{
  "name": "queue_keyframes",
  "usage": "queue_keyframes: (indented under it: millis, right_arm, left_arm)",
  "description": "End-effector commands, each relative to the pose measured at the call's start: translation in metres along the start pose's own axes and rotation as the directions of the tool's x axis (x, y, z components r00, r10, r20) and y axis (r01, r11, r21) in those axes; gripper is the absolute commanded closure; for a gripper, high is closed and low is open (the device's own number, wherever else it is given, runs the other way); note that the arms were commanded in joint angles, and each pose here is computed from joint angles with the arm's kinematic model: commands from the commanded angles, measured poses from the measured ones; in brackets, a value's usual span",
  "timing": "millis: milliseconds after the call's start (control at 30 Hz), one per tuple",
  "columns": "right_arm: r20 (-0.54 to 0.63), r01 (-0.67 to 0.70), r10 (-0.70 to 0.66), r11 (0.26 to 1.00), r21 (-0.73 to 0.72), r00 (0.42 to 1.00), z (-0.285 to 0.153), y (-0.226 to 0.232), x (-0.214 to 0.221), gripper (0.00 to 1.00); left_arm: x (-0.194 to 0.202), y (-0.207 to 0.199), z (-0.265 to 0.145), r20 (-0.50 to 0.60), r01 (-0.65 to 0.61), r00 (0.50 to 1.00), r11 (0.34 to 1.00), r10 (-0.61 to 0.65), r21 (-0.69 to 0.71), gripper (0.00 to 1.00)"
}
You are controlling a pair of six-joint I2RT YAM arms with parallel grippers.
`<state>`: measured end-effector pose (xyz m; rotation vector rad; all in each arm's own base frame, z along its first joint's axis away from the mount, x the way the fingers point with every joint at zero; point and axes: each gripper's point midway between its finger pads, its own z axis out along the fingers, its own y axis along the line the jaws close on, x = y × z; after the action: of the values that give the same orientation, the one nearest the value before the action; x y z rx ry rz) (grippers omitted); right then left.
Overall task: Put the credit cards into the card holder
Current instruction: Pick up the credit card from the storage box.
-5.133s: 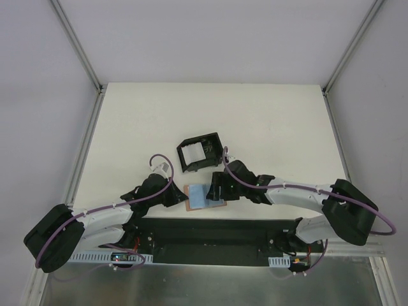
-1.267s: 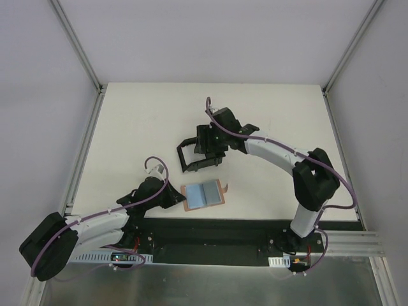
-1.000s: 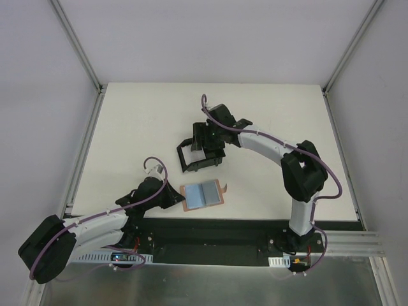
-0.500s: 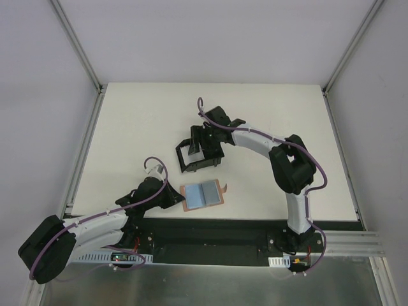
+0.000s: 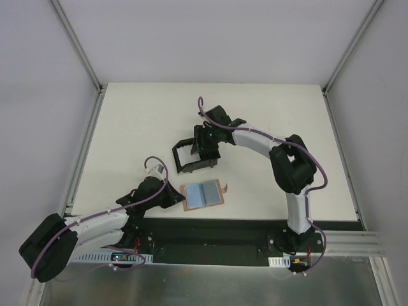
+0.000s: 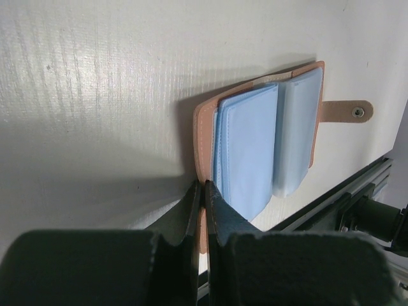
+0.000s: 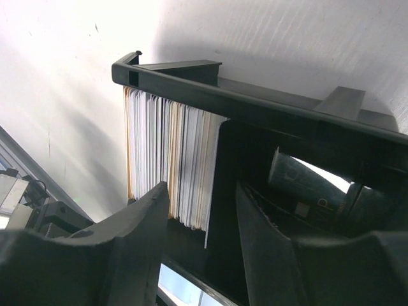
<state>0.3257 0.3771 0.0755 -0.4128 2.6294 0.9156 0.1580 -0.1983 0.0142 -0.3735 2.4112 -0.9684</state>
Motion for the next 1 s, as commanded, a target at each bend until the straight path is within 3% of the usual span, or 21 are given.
queue_keyframes:
  millis: [0,300,600,767,967]
  right_arm:
    - [0.056,0.024,-0.022,0.999,-0.037,0.998,-0.021,0.020,-0.014,0.55]
    - [0.069,0.037,-0.036,0.999,-0.016,0.997,-0.027,0.018,-0.018,0.77]
    - [0.100,0.074,-0.075,0.997,0.010,0.992,-0.043,0.023,-0.026,0.87]
    - [0.113,0.097,-0.105,0.992,0.079,0.988,-0.052,0.016,-0.031,0.99]
    - [0.159,0.125,-0.144,0.984,0.124,0.977,-0.072,0.016,-0.041,1.00]
  left_arm:
    - [0.007,0.018,0.000,-0.032,-0.023,0.999,0.997,0.021,-0.069,1.00]
    - [0.008,0.017,0.001,-0.039,-0.021,0.999,0.998,0.018,-0.067,1.00]
    - [0.009,0.018,0.001,-0.043,-0.021,0.999,0.997,0.018,-0.068,1.00]
    - [0.010,0.020,0.001,-0.044,-0.019,0.999,0.997,0.016,-0.069,1.00]
    - [0.012,0.022,0.000,-0.048,-0.016,0.999,0.997,0.013,-0.072,1.00]
